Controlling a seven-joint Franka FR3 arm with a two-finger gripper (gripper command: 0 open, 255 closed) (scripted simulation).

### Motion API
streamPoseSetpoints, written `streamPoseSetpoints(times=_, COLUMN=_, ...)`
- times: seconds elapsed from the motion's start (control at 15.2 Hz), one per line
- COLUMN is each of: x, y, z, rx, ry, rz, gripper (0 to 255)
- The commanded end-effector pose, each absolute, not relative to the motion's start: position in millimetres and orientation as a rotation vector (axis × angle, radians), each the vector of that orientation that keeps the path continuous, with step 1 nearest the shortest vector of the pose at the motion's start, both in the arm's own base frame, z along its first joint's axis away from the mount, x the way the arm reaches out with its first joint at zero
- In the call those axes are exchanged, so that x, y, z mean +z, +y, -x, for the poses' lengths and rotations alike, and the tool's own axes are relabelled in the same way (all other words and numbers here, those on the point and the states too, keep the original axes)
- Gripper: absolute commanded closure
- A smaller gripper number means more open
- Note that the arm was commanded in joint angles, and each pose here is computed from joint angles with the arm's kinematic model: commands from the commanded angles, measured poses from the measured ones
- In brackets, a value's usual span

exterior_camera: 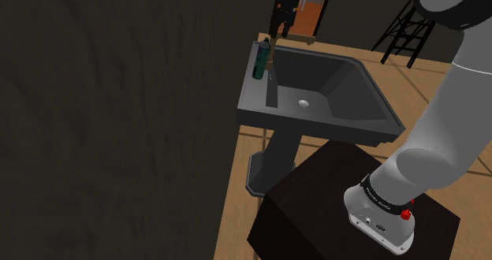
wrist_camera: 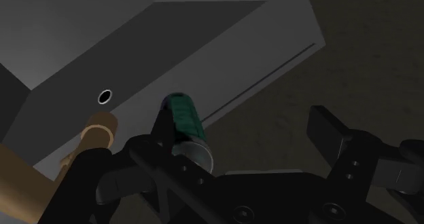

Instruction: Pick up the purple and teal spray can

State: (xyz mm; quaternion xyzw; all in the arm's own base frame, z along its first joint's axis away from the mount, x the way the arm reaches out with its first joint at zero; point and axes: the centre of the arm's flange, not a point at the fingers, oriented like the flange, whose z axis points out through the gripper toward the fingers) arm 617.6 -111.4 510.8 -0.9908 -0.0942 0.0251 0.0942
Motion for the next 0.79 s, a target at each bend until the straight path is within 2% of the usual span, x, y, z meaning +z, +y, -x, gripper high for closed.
streamPoseSetpoints(times=0.0, x=501, y=-120, z=-643, rx=0.092, ry=-0.292, rz=2.923, gripper=0)
streamPoseSetpoints(times=0.26, x=479, y=-137, z=-687, rx=0.122, ry=-0.311, rz=2.895, gripper=0)
streamPoseSetpoints(times=0.73, x=442, y=-137, z=-687, rx=0.122, ry=-0.311, rz=2.895, gripper=0)
